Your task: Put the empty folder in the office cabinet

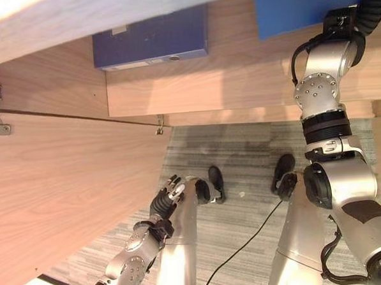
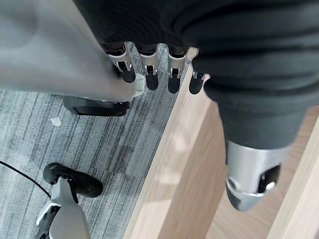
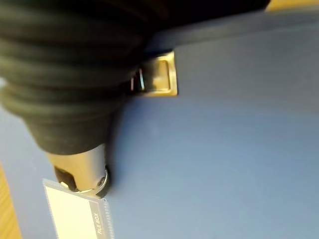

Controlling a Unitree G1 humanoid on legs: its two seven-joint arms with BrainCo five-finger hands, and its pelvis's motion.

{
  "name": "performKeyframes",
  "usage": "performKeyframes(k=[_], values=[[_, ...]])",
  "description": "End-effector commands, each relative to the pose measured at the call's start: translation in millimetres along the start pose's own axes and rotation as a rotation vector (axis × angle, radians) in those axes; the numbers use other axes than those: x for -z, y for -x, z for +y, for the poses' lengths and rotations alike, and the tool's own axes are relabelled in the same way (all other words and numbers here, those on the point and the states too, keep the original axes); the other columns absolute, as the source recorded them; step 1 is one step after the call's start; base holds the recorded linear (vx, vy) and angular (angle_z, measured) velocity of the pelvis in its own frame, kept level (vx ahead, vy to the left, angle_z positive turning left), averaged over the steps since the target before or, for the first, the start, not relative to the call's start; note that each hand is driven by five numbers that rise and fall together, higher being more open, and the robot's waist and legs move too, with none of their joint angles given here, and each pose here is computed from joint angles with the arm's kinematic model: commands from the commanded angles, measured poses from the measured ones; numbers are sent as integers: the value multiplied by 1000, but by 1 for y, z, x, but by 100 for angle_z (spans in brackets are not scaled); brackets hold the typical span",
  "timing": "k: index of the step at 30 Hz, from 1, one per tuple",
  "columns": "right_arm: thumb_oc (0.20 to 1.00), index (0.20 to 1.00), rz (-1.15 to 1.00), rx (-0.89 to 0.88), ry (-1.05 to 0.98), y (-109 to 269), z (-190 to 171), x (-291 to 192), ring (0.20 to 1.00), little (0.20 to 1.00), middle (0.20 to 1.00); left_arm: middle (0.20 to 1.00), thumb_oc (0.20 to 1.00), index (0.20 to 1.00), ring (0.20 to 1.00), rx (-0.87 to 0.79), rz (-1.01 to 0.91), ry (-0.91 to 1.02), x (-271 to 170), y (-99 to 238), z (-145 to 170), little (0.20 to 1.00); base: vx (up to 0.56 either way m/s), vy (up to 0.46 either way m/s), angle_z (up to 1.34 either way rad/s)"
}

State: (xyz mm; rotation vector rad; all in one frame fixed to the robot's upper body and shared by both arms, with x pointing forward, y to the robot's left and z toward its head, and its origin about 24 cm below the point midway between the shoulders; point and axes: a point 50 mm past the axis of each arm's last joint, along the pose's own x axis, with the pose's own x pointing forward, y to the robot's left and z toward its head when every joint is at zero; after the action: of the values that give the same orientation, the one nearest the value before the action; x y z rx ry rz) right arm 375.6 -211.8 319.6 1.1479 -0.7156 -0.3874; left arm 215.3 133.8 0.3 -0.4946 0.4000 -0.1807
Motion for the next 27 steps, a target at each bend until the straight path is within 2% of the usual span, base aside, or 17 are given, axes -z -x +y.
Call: performKeyframes(k=[1, 15, 16, 17, 27], values=[[200, 200, 143, 324, 51, 15, -64, 37, 200, 200, 200, 1000, 1000, 1000, 1000, 49, -39, -22, -13, 5, -6, 1000, 0, 0, 0], [200, 200, 232, 428, -8, 38, -85, 62, 200, 200, 200, 1000, 1000, 1000, 1000, 58, -30, -37, -16, 0, -12, 1000, 0, 0, 0], [567, 567, 233, 427, -8, 38, -85, 62, 567, 567, 567, 1000, 1000, 1000, 1000, 58, -30, -37, -17, 0, -12, 1000, 0, 0, 0], [1000, 1000, 246, 424, -8, 40, -89, 64, 1000, 1000, 1000, 1000, 1000, 1000, 1000, 58, -26, -38, -16, 0, -11, 1000, 0, 0, 0], [1000, 1000, 293, 451, 11, 63, -103, 74, 1000, 1000, 1000, 1000, 1000, 1000, 1000, 17, -7, -30, -14, 1, -6, 1000, -4, 1, -3]])
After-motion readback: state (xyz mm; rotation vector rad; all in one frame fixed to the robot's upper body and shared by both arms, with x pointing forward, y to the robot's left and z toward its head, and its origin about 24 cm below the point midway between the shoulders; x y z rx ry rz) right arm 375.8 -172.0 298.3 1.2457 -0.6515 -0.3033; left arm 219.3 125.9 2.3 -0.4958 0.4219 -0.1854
